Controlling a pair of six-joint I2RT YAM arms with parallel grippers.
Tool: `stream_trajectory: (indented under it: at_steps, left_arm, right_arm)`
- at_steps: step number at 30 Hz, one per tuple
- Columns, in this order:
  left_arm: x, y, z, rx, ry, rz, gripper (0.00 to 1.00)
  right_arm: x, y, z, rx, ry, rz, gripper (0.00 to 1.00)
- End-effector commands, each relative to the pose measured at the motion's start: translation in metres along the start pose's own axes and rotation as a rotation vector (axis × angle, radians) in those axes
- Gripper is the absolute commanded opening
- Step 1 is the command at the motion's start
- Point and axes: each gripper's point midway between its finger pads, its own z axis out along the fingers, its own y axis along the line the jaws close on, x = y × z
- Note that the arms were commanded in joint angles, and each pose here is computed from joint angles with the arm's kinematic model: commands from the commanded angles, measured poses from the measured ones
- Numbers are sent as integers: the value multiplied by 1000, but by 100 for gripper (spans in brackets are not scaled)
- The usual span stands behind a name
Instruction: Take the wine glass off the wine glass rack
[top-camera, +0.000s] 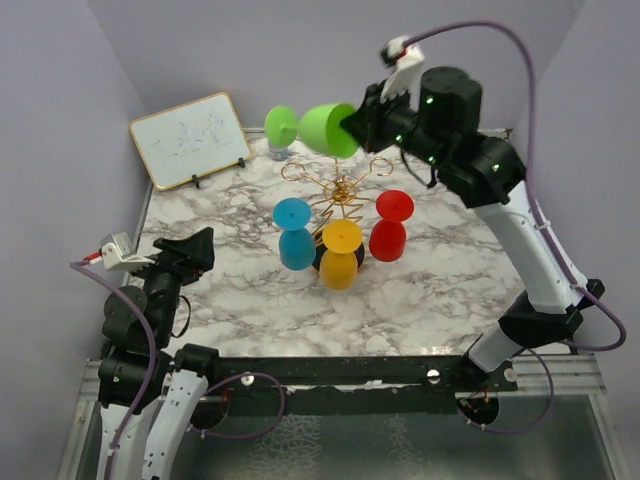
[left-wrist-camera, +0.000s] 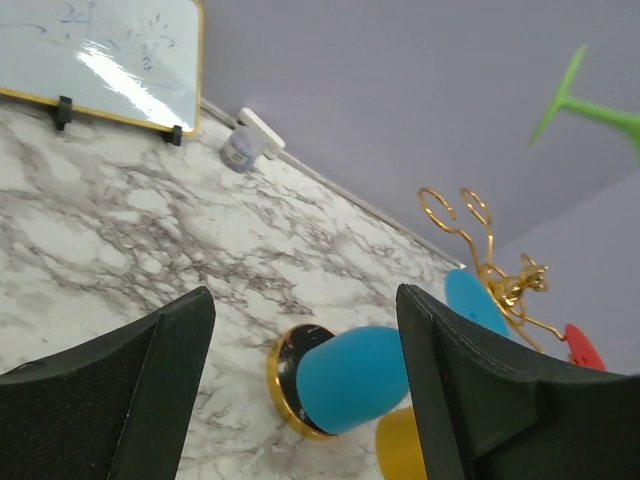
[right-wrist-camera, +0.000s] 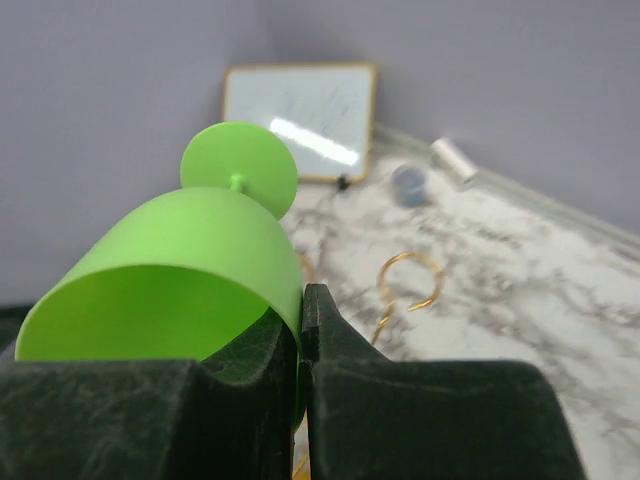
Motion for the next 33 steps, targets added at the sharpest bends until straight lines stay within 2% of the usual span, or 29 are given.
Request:
stream_trajectory:
  at_steps: [1, 6, 10, 13, 16, 18, 20, 22, 27, 33]
  left_arm:
    - [4, 41, 6, -143, -42, 129, 75]
    - [27, 61, 27, -191, 31, 220, 72]
    - [52, 84, 49, -292, 174, 318, 67]
    - [72, 100, 64, -343, 278, 372, 64]
    - [85, 107, 73, -366, 350, 394, 63]
    - [92, 111, 75, -374, 383, 402, 63]
    - [95, 113, 76, -381, 403, 410, 63]
    - [94, 113, 76, -383, 405, 420, 63]
    - [89, 114, 72, -377, 380, 435, 63]
    - [91, 114, 68, -370, 391, 434, 63]
  right_arm:
    - [-86, -90, -18, 262, -244, 44, 1]
    - [-89, -195, -27, 466, -265, 182, 1]
    - [-35, -287, -49, 651, -159, 348, 1]
    - [17, -332, -72, 797, -67, 435, 1]
    - [64, -351, -94, 920, 3, 498, 1]
    - [93, -355, -103, 942, 60, 558, 1]
    - [129, -359, -117, 1010, 123, 659, 1]
    - [150, -360, -125, 1048, 178, 675, 1]
    - [188, -360, -151, 1195, 294, 707, 1]
    - [220, -359, -177, 1342, 364, 710, 1]
